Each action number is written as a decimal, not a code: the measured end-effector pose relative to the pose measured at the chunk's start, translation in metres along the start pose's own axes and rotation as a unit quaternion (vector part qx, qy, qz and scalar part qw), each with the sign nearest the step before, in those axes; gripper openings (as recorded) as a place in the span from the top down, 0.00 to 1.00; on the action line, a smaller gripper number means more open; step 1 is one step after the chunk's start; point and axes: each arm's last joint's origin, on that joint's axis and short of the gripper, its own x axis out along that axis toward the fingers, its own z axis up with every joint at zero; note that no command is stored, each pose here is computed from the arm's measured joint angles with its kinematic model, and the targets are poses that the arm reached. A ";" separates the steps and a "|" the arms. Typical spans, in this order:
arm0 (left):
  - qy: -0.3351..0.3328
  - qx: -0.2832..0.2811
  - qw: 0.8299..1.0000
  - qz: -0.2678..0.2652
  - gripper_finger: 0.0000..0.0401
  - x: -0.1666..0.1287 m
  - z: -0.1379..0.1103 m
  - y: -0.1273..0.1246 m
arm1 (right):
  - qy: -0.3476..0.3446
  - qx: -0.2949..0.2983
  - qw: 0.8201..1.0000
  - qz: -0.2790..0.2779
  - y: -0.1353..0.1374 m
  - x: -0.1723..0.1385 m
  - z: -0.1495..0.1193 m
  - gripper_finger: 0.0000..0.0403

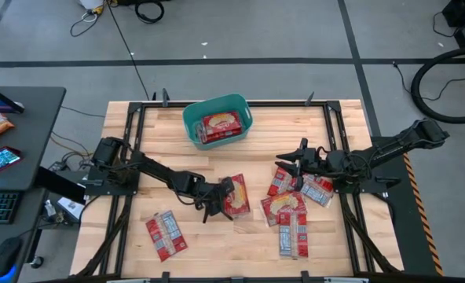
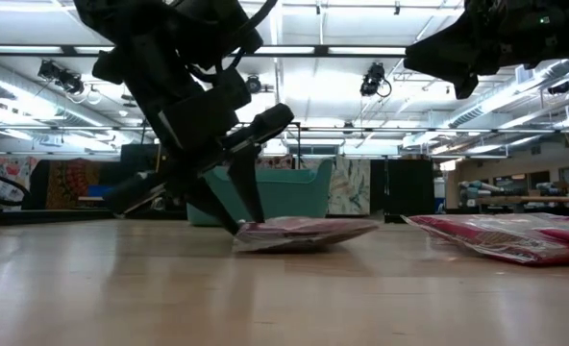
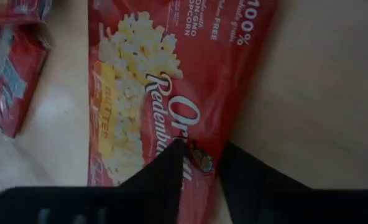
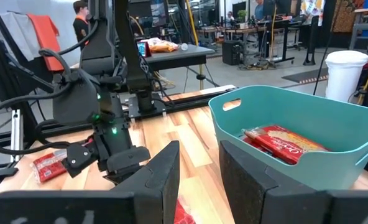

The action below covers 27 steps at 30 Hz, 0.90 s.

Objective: Sort popcorn bags into baskets
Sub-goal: Put the red popcorn bag into the green bin

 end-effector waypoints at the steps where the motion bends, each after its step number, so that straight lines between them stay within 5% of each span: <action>1: 0.001 -0.011 1.000 0.001 0.81 0.000 0.000 0.000 | 0.001 -0.001 1.000 0.000 0.000 0.000 0.000 0.71; 5: 0.025 -0.071 0.997 0.013 0.95 -0.003 0.002 0.007 | 0.002 -0.001 1.000 0.000 0.000 0.000 -0.001 0.71; 17: 0.142 -0.144 0.972 0.119 0.96 -0.064 0.005 0.067 | 0.002 -0.001 1.000 0.000 0.000 0.000 -0.001 0.71; 22: 0.198 -0.240 0.934 0.177 0.96 -0.093 -0.017 0.095 | 0.001 0.000 1.000 0.000 0.000 0.001 -0.001 0.71; 27: 0.215 -0.413 0.865 0.187 0.96 -0.102 -0.067 0.114 | 0.001 0.000 1.000 0.000 0.000 0.001 -0.001 0.71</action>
